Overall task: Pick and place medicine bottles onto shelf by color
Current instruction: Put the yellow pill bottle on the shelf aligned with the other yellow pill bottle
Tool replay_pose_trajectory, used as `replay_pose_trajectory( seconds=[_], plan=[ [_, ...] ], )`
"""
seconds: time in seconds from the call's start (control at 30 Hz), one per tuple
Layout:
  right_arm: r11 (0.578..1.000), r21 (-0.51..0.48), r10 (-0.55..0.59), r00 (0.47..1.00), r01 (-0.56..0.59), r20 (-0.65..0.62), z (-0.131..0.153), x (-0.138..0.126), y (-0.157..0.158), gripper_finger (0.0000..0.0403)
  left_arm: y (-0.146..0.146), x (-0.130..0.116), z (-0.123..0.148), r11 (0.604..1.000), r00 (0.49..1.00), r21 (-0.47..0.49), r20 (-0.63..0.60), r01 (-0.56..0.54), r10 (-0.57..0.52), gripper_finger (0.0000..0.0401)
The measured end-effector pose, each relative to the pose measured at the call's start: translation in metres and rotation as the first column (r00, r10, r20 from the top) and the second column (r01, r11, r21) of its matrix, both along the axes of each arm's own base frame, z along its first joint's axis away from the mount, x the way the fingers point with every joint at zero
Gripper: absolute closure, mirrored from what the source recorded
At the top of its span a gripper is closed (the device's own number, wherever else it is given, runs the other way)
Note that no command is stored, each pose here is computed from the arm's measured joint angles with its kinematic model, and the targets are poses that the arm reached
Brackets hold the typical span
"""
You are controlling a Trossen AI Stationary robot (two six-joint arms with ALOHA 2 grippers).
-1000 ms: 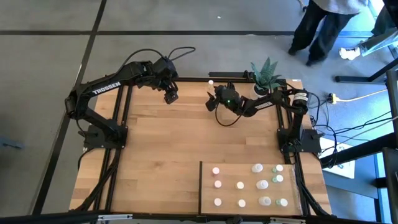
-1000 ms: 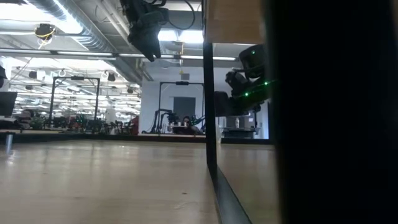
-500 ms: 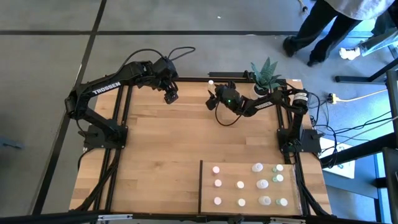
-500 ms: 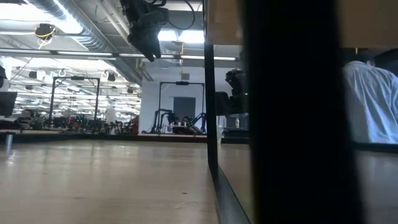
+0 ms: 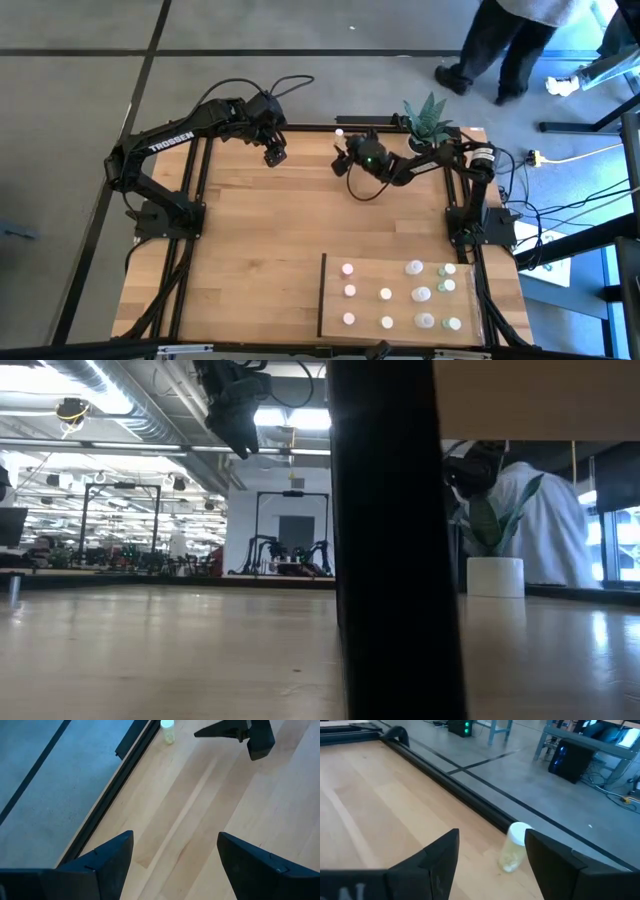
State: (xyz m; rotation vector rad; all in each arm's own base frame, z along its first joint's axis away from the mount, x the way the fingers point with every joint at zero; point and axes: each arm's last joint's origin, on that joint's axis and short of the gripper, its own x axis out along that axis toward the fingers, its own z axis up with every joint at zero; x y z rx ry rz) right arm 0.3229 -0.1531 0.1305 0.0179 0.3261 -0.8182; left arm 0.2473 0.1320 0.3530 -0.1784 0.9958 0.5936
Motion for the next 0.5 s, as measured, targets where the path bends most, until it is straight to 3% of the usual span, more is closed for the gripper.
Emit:
replay_pose_trajectory(
  seconds=[0.23, 0.5],
  plan=[
    [1.000, 0.003, -0.026, 0.999, 0.026, -0.025, -0.014, 0.000, -0.003, 0.0175, 0.000, 0.000, 0.000, 1.000, 1.000, 0.000, 0.000, 0.002, -0.002, 0.0119],
    [0.998, 0.038, -0.056, 0.998, 0.055, 0.028, -0.011, 0.001, -0.014, 0.0175, -0.001, 0.000, 0.000, 1.000, 1.000, 0.000, 0.000, 0.002, -0.002, 0.0119]
  ],
)
